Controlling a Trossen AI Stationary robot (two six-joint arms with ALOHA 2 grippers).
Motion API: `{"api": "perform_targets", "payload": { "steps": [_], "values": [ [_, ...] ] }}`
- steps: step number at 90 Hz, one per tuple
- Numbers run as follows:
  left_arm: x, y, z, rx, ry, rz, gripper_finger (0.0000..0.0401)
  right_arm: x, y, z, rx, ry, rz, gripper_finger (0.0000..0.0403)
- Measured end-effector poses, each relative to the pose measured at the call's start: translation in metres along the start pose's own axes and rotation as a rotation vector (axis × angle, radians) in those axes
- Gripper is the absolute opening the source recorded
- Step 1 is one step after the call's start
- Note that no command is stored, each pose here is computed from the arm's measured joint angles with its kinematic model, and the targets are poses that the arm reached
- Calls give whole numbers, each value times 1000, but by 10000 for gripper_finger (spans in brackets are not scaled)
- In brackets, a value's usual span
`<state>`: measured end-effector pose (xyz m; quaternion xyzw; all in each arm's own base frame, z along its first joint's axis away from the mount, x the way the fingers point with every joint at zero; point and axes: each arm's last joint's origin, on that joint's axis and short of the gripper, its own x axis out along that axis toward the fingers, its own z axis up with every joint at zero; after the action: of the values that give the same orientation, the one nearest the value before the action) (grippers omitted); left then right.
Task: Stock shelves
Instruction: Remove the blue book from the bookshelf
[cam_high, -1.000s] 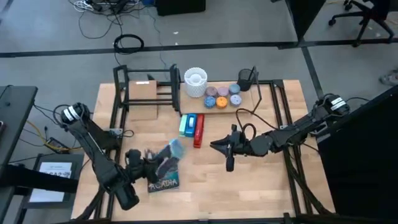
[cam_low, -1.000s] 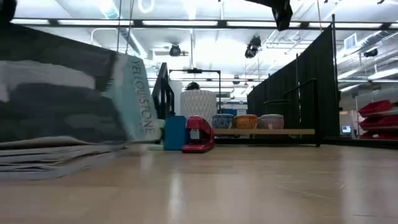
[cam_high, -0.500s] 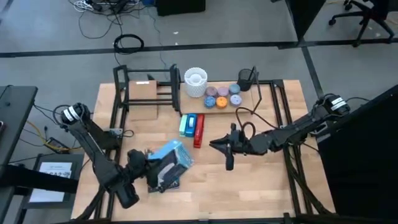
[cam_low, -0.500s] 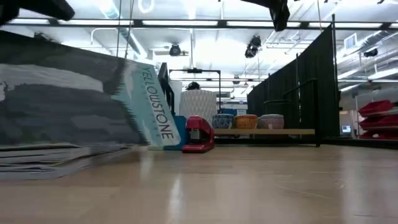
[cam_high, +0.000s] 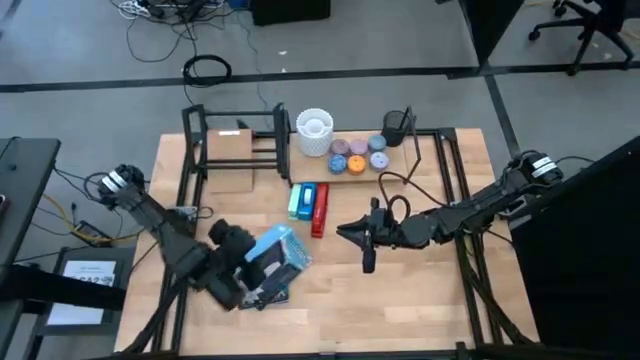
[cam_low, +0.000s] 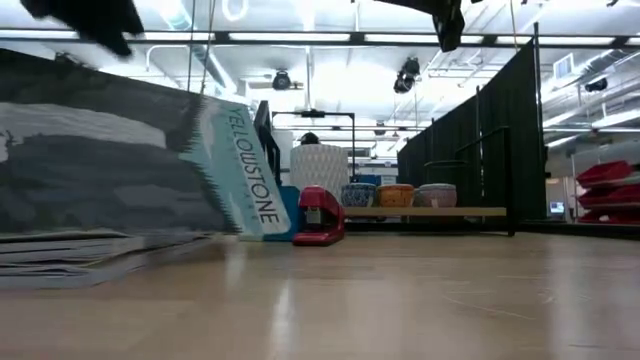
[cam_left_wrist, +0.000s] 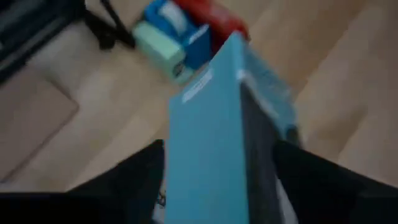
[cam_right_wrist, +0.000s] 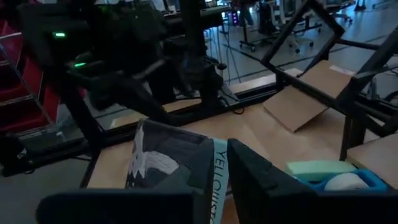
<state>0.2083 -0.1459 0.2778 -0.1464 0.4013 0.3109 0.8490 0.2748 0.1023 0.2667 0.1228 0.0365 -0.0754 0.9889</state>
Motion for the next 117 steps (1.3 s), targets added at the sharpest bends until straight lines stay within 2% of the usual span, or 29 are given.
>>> {"api": "perform_targets", "payload": {
  "steps": [8,16,26,39,52,67,72,88,99,108,117],
  "values": [
    [12,-2,8,6,35,-25,327,0,1,0,0,5,17,20],
    [26,-3,16,-2,76,-66,332,0,1,0,-1,8,24,20],
    [43,3,21,-20,164,-72,314,0,1,-1,-1,9,27,20],
    [60,14,22,-5,250,-46,273,0,2,-1,-5,13,40,20],
    [71,18,32,-11,286,-77,197,0,2,-1,-14,19,43,20],
    [79,26,42,12,312,-85,39,0,2,-1,-16,20,43,20],
    [81,28,43,25,314,-85,15,-1,2,-2,-16,21,44,20],
    [64,29,58,113,320,-76,12,-2,4,-2,-34,23,52,20],
    [48,26,68,190,362,-148,21,-2,4,-2,-35,24,54,20],
    [40,26,68,201,453,-205,57,-2,4,-3,-37,27,53,20],
    [38,27,61,184,555,-216,123,-2,4,-4,-44,38,48,20]
  ]
}}
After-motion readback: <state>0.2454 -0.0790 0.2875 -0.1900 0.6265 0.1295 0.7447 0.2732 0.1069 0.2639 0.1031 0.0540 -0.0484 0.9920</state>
